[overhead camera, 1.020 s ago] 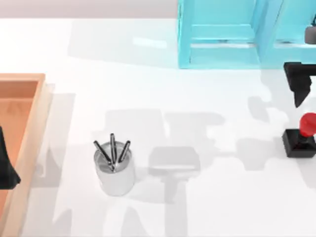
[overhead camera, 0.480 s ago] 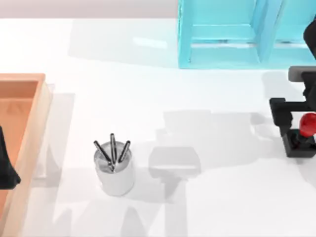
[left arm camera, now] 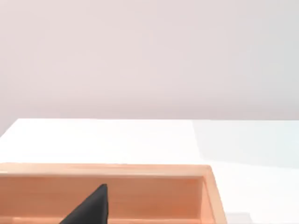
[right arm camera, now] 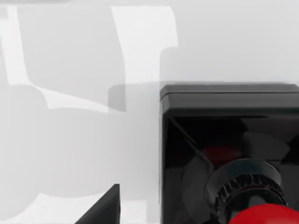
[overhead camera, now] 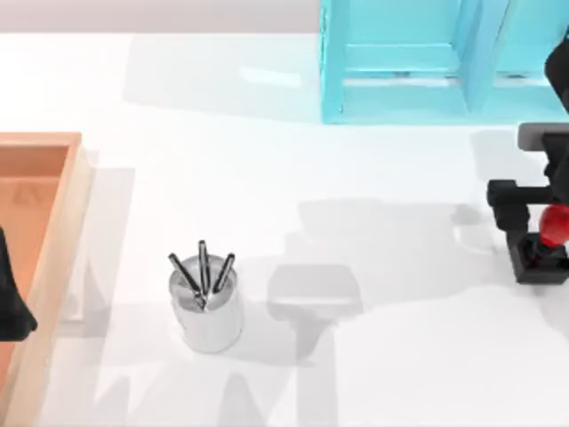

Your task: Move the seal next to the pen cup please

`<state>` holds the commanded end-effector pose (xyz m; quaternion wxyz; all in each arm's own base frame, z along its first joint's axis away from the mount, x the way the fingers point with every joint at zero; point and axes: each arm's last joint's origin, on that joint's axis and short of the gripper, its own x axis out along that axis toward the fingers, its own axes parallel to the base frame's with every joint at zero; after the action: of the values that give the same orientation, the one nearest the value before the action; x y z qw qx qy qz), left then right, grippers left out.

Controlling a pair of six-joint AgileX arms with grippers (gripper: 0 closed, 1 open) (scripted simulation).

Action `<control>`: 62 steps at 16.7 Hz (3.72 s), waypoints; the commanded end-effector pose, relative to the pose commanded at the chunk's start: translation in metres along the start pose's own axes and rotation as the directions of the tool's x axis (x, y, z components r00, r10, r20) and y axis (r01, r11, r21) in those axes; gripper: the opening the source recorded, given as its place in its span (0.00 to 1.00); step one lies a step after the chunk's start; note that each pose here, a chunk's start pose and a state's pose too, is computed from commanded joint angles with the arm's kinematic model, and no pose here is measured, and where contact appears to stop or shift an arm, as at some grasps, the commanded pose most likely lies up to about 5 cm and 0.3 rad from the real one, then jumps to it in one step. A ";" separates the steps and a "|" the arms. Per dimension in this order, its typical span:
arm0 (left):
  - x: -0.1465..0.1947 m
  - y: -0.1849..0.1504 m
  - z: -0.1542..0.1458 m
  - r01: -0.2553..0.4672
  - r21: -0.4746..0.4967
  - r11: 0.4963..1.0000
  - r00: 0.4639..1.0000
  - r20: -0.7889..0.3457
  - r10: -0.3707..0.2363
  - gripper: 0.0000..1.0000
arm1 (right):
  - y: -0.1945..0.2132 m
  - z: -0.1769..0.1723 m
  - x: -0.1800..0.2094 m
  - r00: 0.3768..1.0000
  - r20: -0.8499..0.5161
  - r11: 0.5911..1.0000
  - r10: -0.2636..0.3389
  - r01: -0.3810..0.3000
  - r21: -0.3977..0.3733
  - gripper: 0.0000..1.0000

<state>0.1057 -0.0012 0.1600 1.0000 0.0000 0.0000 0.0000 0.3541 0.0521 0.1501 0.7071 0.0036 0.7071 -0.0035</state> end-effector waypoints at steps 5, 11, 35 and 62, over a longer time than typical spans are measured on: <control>0.000 0.000 0.000 0.000 0.000 1.000 1.000 0.000 0.000 1.00 | 0.000 0.000 0.000 1.000 0.000 1.000 0.000 0.000 0.000 0.40; 0.000 0.000 0.000 0.000 0.000 1.000 1.000 0.000 0.000 1.00 | 0.000 0.000 0.000 1.000 0.000 1.000 0.000 0.000 0.000 0.00; 0.000 0.000 0.000 0.000 0.000 1.000 1.000 0.000 0.000 1.00 | 0.136 0.002 -0.138 1.000 0.001 1.000 0.000 0.000 0.003 0.00; 0.000 0.000 0.000 0.000 0.000 1.000 1.000 0.000 0.000 1.00 | 0.274 -0.074 -0.094 0.983 0.182 1.000 -0.012 0.012 0.002 0.00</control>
<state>0.1057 -0.0012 0.1600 1.0000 0.0000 0.0000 0.0000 0.2831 0.3272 0.2444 0.7687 -0.0005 0.6396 -0.0084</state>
